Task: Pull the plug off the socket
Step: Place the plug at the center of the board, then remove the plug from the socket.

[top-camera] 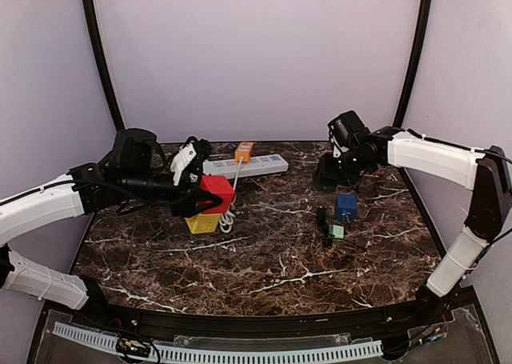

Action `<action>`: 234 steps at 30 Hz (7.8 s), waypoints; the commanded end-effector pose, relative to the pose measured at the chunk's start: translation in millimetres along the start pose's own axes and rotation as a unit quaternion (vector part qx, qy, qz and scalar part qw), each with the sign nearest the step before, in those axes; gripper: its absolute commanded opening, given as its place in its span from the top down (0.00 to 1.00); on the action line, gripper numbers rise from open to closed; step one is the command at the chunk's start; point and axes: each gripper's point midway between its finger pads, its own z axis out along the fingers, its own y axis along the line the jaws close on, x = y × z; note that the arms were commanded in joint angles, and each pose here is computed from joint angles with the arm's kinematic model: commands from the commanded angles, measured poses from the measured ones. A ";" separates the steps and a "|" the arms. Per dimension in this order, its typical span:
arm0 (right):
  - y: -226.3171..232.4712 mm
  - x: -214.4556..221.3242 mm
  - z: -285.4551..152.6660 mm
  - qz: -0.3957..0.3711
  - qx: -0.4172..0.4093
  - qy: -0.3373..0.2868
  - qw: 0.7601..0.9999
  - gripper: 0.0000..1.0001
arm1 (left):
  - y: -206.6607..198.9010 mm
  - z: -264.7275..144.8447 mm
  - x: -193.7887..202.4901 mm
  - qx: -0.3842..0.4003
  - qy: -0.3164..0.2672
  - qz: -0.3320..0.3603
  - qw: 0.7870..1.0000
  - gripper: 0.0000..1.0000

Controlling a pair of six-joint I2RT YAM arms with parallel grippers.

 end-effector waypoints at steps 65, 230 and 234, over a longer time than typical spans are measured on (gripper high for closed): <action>71.7 0.4 -88.7 -0.029 -0.228 0.003 0.973 0.10 | -49.9 16.4 -20.0 0.078 -0.028 0.058 0.995 1.00; 178.8 95.2 -125.9 0.003 -0.359 0.034 0.933 1.00 | -91.1 65.6 41.8 0.106 0.135 0.127 0.977 0.99; 180.7 96.2 -128.5 0.010 -0.383 0.040 0.923 1.00 | -91.1 66.0 42.4 0.106 0.136 0.128 0.977 0.99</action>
